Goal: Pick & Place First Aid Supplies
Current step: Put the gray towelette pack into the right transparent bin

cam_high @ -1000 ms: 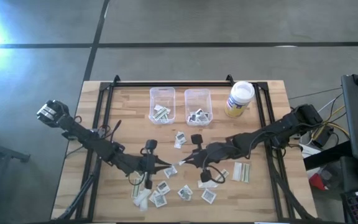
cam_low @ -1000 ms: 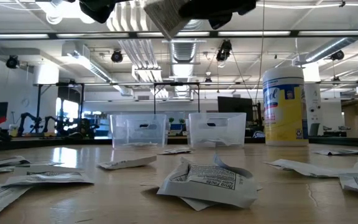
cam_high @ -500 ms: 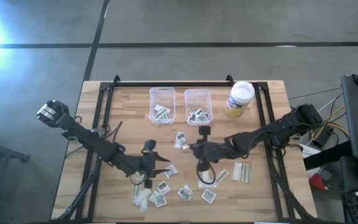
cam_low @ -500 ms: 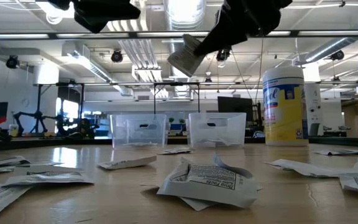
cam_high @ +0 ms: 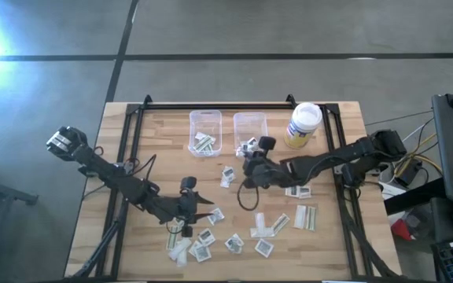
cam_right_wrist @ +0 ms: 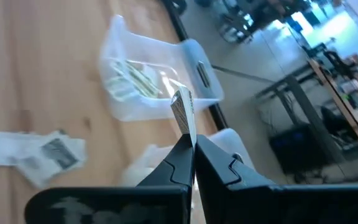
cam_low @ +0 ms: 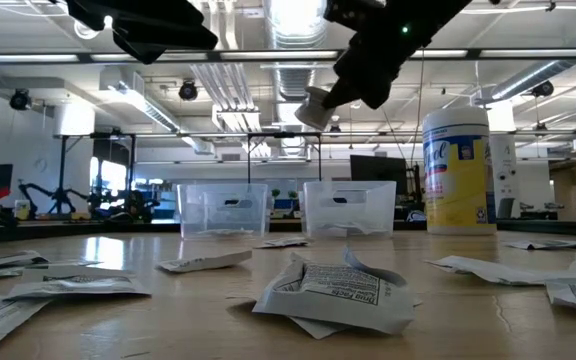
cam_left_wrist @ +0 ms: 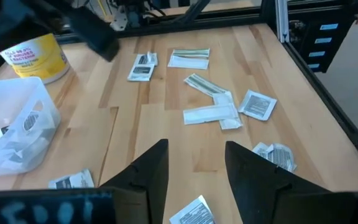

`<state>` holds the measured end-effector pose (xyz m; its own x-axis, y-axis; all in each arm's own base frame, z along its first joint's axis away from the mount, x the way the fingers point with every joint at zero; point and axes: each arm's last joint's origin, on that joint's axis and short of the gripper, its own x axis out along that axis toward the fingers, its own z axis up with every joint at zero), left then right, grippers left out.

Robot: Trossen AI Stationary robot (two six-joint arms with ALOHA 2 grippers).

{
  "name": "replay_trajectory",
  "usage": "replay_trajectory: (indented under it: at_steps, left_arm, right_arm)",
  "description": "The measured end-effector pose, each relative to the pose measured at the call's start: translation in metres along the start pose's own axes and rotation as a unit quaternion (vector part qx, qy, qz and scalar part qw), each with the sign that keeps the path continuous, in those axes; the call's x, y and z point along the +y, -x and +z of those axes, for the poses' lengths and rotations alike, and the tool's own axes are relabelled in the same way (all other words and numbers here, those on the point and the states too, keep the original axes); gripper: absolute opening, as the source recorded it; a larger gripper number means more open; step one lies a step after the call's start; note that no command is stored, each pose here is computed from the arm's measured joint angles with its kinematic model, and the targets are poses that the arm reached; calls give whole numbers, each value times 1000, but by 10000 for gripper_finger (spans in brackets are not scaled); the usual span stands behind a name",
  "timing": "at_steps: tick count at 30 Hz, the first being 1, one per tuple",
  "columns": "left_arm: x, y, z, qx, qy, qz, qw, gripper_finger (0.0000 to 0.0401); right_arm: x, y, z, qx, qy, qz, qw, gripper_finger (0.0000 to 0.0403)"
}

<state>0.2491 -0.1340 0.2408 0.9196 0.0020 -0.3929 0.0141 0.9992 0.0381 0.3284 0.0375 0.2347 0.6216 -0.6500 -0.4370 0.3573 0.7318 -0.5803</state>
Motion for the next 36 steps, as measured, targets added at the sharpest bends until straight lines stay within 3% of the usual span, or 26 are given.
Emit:
replay_trajectory:
  at_steps: [7,15,27,36]
  left_arm:
    - [0,1,0,0,0,1,1000,151]
    - [9,13,3,5,16,45,999,151]
    - [14,23,6,4,32,47,998,151]
    - [14,22,2,18,42,51,998,151]
  right_arm:
    - [-21,-20,-5,29,-15,-54,998,8]
    - [-49,-45,-17,65,-65,-86,992,8]
    - [-75,-69,-37,114,-171,-36,978,8]
    - [-79,-76,-47,139,-224,41,964,8]
